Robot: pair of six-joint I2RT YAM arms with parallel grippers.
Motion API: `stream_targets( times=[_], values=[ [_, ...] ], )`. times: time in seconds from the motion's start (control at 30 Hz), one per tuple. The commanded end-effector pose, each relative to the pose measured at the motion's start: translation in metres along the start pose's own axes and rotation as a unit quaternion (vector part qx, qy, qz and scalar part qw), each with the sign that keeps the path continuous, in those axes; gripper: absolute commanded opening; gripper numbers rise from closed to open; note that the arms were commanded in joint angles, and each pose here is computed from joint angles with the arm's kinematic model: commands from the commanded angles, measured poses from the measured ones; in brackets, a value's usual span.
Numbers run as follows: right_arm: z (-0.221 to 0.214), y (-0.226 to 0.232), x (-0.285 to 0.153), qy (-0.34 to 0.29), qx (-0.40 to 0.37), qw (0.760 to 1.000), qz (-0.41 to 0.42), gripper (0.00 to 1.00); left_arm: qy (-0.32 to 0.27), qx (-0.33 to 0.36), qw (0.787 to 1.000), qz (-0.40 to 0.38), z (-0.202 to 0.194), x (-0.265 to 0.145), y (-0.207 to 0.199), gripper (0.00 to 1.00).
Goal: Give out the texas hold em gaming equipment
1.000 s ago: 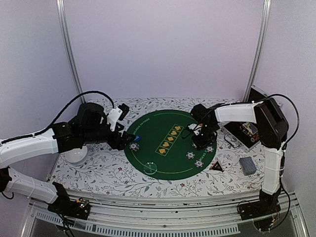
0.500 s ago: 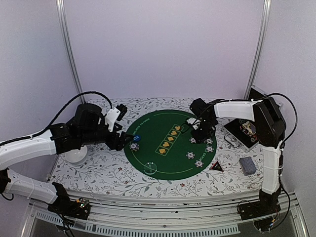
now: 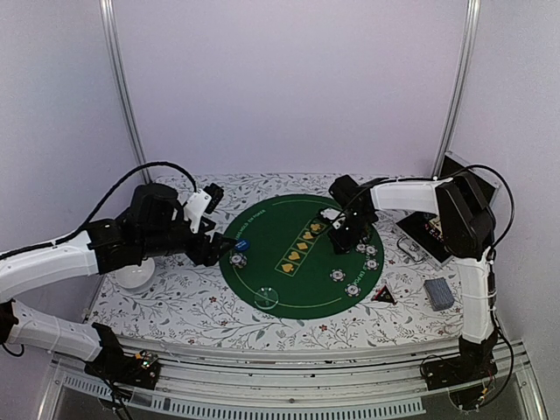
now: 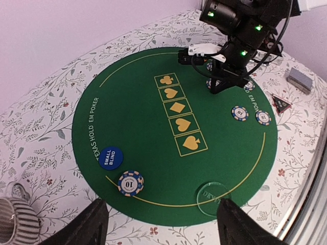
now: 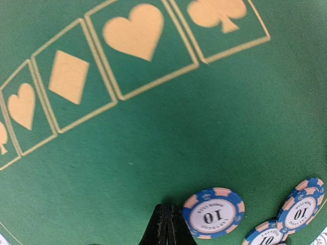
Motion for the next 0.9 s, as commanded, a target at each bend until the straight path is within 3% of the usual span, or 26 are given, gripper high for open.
stream_targets(
  times=[0.0, 0.13, 0.27, 0.37, 0.53, 0.73, 0.87],
  values=[
    [-0.011, -0.026, 0.004, 0.019, 0.029, 0.998, -0.045, 0.03, -0.006, -0.006, 1.0, 0.008, -0.002, -0.004, 0.004, 0.75],
    [-0.014, -0.042, -0.006, 0.02, 0.051, 0.995, -0.082, 0.03, -0.004, -0.004, 1.0, 0.006, -0.001, -0.002, 0.004, 0.75],
    [-0.005, -0.031, -0.025, 0.007, 0.043, 0.998, -0.05, 0.03, -0.006, -0.003, 1.0, 0.007, -0.001, -0.002, 0.004, 0.75],
    [-0.003, -0.001, -0.041, -0.007, 0.002, 1.0, -0.02, 0.03, -0.005, -0.005, 1.0, 0.005, -0.002, -0.002, 0.003, 0.75],
    [-0.022, 0.065, -0.059, -0.016, -0.074, 0.99, 0.117, 0.04, -0.007, -0.008, 1.0, 0.007, -0.003, -0.004, 0.004, 0.75],
    [-0.058, 0.077, -0.037, 0.034, -0.056, 0.988, 0.143, 0.04, -0.006, -0.006, 1.0, 0.009, -0.004, -0.005, 0.004, 0.75],
    [-0.071, 0.064, -0.014, 0.065, -0.042, 0.993, 0.092, 0.04, -0.008, -0.008, 1.0, 0.011, -0.003, -0.006, 0.005, 0.75]
  ],
)
Point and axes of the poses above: each gripper's point midway between its finger pads, its own x axis out along the fingers, its own y axis along the line the jaws close on, z = x × y, the point moved 9 cm from there along -x, back along the fingers, and after that the axes turned 7 degrees about x, right-handed, at the moved point
